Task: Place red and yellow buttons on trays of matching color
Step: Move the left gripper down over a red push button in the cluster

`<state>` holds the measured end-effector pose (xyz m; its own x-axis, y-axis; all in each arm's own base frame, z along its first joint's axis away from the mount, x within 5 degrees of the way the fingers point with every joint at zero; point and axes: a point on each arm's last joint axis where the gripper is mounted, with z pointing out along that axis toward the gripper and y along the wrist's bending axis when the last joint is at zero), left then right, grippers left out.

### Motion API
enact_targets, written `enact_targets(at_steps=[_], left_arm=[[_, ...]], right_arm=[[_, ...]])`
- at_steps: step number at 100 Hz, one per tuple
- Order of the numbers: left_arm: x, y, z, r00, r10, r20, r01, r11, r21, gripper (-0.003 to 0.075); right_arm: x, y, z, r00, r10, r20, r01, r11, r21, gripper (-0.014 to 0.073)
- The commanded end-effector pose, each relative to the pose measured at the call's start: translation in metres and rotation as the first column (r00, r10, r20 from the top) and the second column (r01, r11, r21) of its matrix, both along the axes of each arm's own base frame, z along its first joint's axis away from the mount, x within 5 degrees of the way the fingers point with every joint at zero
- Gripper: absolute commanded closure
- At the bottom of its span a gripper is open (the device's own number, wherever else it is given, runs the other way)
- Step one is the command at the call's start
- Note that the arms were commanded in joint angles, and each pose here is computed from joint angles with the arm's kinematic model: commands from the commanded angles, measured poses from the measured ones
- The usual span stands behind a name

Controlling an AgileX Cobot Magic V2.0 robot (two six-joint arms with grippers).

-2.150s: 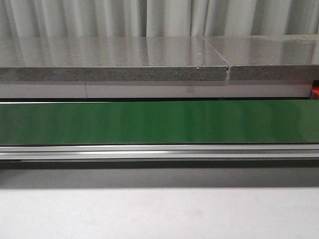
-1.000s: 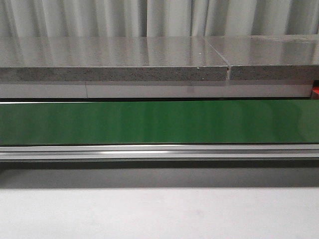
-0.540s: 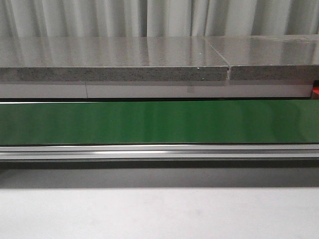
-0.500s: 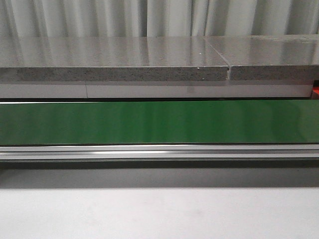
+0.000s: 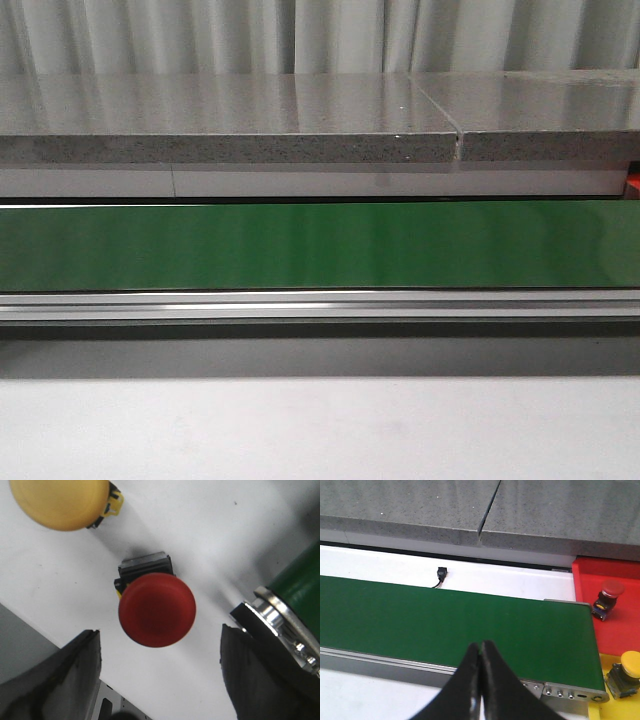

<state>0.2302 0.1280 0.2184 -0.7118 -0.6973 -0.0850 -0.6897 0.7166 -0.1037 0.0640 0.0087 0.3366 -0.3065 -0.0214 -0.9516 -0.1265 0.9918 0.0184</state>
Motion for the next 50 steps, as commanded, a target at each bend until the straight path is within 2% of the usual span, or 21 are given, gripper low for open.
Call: enact_targets(at_steps=[1, 43, 50], left_arm=[[0.003, 0.006, 0.013, 0.997, 0.033, 0.070, -0.035, 0.999, 0.027, 0.0230], [0.009, 0.017, -0.005, 0.998, 0.038, 0.053, -0.039, 0.999, 0.027, 0.0230], [0.010, 0.018, -0.007, 0.998, 0.038, 0.052, -0.039, 0.999, 0.027, 0.0258]], right_arm=[[0.001, 0.000, 0.013, 0.996, 0.000, 0.088, 0.000, 1.000, 0.003, 0.0631], [0.001, 0.000, 0.013, 0.996, 0.000, 0.088, 0.000, 1.000, 0.003, 0.0631], [0.001, 0.000, 0.013, 0.996, 0.000, 0.088, 0.000, 1.000, 0.003, 0.0631]])
